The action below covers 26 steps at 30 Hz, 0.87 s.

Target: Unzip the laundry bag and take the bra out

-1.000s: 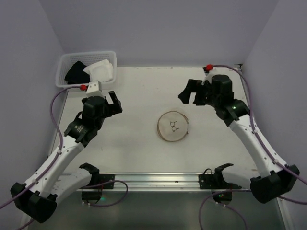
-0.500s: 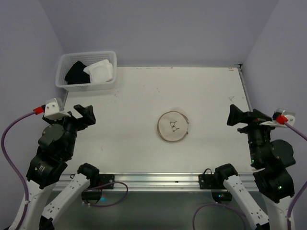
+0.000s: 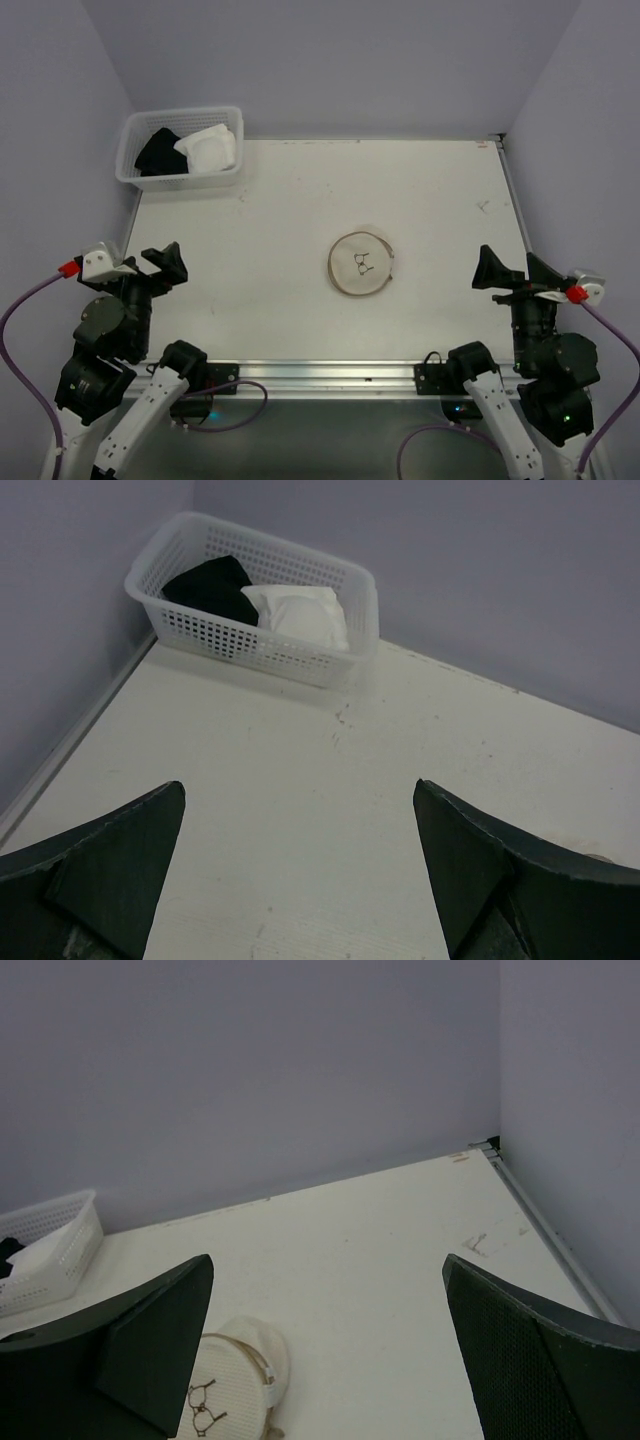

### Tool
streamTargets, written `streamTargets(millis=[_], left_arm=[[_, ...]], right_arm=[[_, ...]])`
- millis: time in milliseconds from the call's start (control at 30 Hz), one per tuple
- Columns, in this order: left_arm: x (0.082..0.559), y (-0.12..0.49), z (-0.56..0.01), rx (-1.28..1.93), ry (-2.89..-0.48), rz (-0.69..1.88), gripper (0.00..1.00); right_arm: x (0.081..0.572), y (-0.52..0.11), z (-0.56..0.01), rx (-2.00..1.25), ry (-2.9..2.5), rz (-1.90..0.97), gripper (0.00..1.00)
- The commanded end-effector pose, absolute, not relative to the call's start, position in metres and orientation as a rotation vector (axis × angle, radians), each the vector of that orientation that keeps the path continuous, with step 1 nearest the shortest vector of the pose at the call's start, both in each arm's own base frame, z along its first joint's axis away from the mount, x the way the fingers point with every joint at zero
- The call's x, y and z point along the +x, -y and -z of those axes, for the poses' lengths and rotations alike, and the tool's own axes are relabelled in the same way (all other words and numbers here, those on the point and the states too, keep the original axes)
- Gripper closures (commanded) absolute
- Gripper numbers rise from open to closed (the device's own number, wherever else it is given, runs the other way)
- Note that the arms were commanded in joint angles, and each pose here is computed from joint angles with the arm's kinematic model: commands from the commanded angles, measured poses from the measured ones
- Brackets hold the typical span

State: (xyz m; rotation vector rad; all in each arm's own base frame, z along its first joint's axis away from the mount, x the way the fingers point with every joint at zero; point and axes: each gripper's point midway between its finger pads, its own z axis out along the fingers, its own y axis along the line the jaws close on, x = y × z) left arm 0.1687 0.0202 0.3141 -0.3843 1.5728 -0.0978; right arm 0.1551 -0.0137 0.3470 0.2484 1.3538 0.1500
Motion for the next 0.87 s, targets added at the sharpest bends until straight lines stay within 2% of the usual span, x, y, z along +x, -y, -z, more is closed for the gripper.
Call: streamTargets(millis=[0,833], left_arm=[[0.168,-0.027,-0.314,-0.41,-1.546,0.073,0.0],[0.19,-0.015,-0.307,-0.422,-1.585,0.073,0.0]], right_arm=[[0.153,0.015,-0.357,0.253,-1.306,-0.162,0.01],[0.175,-0.01,-0.373,0.161,-1.296,-0.22,0.01]])
